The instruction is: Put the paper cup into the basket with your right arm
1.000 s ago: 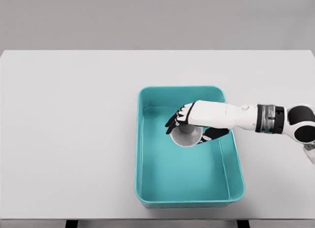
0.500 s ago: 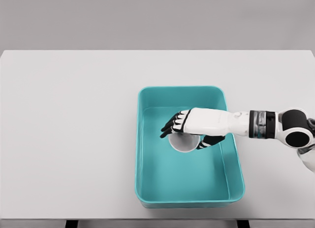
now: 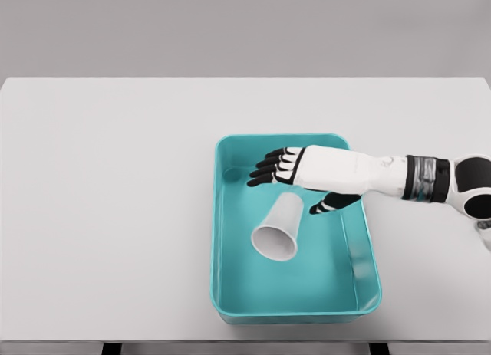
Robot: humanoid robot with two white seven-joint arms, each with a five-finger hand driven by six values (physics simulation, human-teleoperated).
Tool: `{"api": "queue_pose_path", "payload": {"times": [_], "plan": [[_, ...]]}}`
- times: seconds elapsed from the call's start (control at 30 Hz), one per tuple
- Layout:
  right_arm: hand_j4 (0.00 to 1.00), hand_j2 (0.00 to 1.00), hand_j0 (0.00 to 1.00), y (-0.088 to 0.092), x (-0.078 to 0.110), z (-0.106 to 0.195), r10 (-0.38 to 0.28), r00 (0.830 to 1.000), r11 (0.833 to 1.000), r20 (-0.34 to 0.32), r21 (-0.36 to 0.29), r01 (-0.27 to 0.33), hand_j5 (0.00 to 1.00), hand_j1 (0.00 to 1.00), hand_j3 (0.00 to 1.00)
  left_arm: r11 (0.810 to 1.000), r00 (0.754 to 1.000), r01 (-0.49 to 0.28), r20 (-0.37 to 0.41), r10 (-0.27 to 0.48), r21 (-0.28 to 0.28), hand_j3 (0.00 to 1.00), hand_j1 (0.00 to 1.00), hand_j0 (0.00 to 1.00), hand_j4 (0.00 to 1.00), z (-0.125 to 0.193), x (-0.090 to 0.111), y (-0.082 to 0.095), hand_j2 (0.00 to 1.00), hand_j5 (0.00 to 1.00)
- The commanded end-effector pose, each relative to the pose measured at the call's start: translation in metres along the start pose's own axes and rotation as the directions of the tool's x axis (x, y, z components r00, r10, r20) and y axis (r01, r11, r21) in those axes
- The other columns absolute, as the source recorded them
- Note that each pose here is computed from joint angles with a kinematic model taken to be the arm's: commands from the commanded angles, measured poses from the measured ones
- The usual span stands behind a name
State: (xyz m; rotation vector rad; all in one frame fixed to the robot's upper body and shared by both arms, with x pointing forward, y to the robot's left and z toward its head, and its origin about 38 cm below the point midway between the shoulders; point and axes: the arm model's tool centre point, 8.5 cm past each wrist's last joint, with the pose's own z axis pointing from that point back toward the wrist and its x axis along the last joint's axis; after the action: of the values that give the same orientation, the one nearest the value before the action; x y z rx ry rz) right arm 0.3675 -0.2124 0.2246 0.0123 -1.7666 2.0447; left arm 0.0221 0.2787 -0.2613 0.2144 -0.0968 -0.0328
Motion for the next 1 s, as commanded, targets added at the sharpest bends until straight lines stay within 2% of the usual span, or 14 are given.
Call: {"api": "queue_pose_path", "payload": {"times": [0.0, 0.07, 0.13, 0.17, 0.2, 0.23, 0.3, 0.37, 0.4, 0.43, 0.47, 0.57, 0.73, 0.97], "plan": [[1.0, 1.0, 1.0, -0.025, -0.004, 0.018, 0.007, 1.0, 0.996, -0.017, -0.088, -0.008, 1.0, 1.0, 1.0, 1.0, 1.0, 0.001, 0.0, -0.001, 0.0, 1.0, 1.0, 1.0, 1.0, 0.0, 0.0, 0.0, 1.0, 1.0], [1.0, 1.0, 1.0, -0.039, -0.005, 0.035, -0.083, 0.996, 0.976, 0.029, -0.202, 0.087, 1.0, 1.0, 1.0, 1.0, 1.0, 0.0, 0.0, 0.0, 0.0, 1.0, 1.0, 1.0, 1.0, 0.0, 0.0, 0.0, 1.0, 1.0], [1.0, 1.0, 1.0, -0.052, -0.004, 0.05, -0.144, 0.986, 0.939, 0.089, -0.303, 0.165, 1.0, 1.0, 1.0, 1.0, 1.0, 0.0, 0.0, 0.0, 0.0, 1.0, 1.0, 1.0, 1.0, 0.0, 0.0, 0.0, 1.0, 1.0], [1.0, 1.0, 1.0, -0.059, -0.004, 0.063, -0.163, 0.981, 0.913, 0.1, -0.361, 0.189, 1.0, 1.0, 1.0, 1.0, 1.0, 0.0, 0.0, 0.0, 0.0, 1.0, 1.0, 1.0, 1.0, 0.0, 0.0, 0.0, 1.0, 1.0], [1.0, 1.0, 1.0, -0.063, -0.005, 0.074, -0.166, 0.982, 0.898, 0.094, -0.396, 0.19, 1.0, 1.0, 1.0, 1.0, 1.0, 0.0, 0.0, 0.0, 0.0, 1.0, 1.0, 1.0, 1.0, 0.0, 0.0, 0.0, 1.0, 1.0], [1.0, 1.0, 1.0, -0.068, -0.007, 0.085, -0.163, 0.983, 0.885, 0.08, -0.43, 0.182, 1.0, 1.0, 1.0, 1.0, 1.0, 0.001, 0.0, -0.001, 0.0, 1.0, 1.0, 1.0, 1.0, 0.0, 0.0, 0.0, 1.0, 1.0], [1.0, 1.0, 1.0, -0.061, -0.024, 0.107, -0.21, 0.977, 0.858, 0.017, -0.475, 0.193, 1.0, 1.0, 1.0, 1.0, 1.0, 0.0, 0.0, 0.0, 0.0, 1.0, 1.0, 1.0, 1.0, 0.0, 0.0, 0.0, 1.0, 1.0], [1.0, 1.0, 1.0, -0.048, -0.041, 0.132, -0.268, 0.962, 0.83, -0.046, -0.518, 0.206, 1.0, 1.0, 1.0, 1.0, 1.0, 0.001, -0.001, -0.001, 0.0, 1.0, 1.0, 1.0, 1.0, 0.0, 0.0, 0.0, 1.0, 1.0], [1.0, 1.0, 1.0, -0.042, -0.045, 0.138, -0.289, 0.955, 0.823, -0.065, -0.526, 0.213, 1.0, 1.0, 1.0, 1.0, 1.0, 0.001, 0.0, -0.001, 0.0, 1.0, 1.0, 1.0, 1.0, 0.0, 0.0, 0.0, 1.0, 1.0], [1.0, 1.0, 1.0, -0.029, -0.054, 0.15, -0.331, 0.938, 0.811, -0.108, -0.541, 0.223, 1.0, 1.0, 1.0, 1.0, 1.0, 0.0, 0.0, 0.0, 0.0, 1.0, 1.0, 1.0, 1.0, 0.0, 0.0, 0.0, 1.0, 1.0], [1.0, 1.0, 1.0, -0.017, -0.059, 0.16, -0.36, 0.921, 0.808, -0.15, -0.543, 0.228, 1.0, 1.0, 1.0, 1.0, 1.0, 0.0, 0.0, 0.0, 0.0, 1.0, 1.0, 1.0, 1.0, 0.0, 0.0, 0.0, 1.0, 1.0], [1.0, 1.0, 1.0, -0.001, -0.058, 0.173, -0.381, 0.905, 0.805, -0.189, -0.55, 0.224, 1.0, 1.0, 1.0, 1.0, 1.0, 0.001, 0.0, -0.001, 0.0, 1.0, 1.0, 1.0, 1.0, 0.0, 0.0, 0.0, 1.0, 1.0], [1.0, 1.0, 1.0, 0.005, -0.054, 0.189, -0.392, 0.895, 0.79, -0.211, -0.576, 0.21, 1.0, 1.0, 1.0, 1.0, 1.0, 0.0, 0.0, 0.0, 0.0, 1.0, 1.0, 1.0, 1.0, 0.0, 0.0, 0.0, 1.0, 1.0], [1.0, 1.0, 1.0, 0.005, -0.051, 0.189, -0.393, 0.896, 0.787, -0.206, -0.58, 0.211, 1.0, 1.0, 1.0, 1.0, 1.0, 0.0, 0.0, 0.0, 0.0, 1.0, 1.0, 1.0, 1.0, 0.0, 0.0, 0.0, 1.0, 1.0]]}}
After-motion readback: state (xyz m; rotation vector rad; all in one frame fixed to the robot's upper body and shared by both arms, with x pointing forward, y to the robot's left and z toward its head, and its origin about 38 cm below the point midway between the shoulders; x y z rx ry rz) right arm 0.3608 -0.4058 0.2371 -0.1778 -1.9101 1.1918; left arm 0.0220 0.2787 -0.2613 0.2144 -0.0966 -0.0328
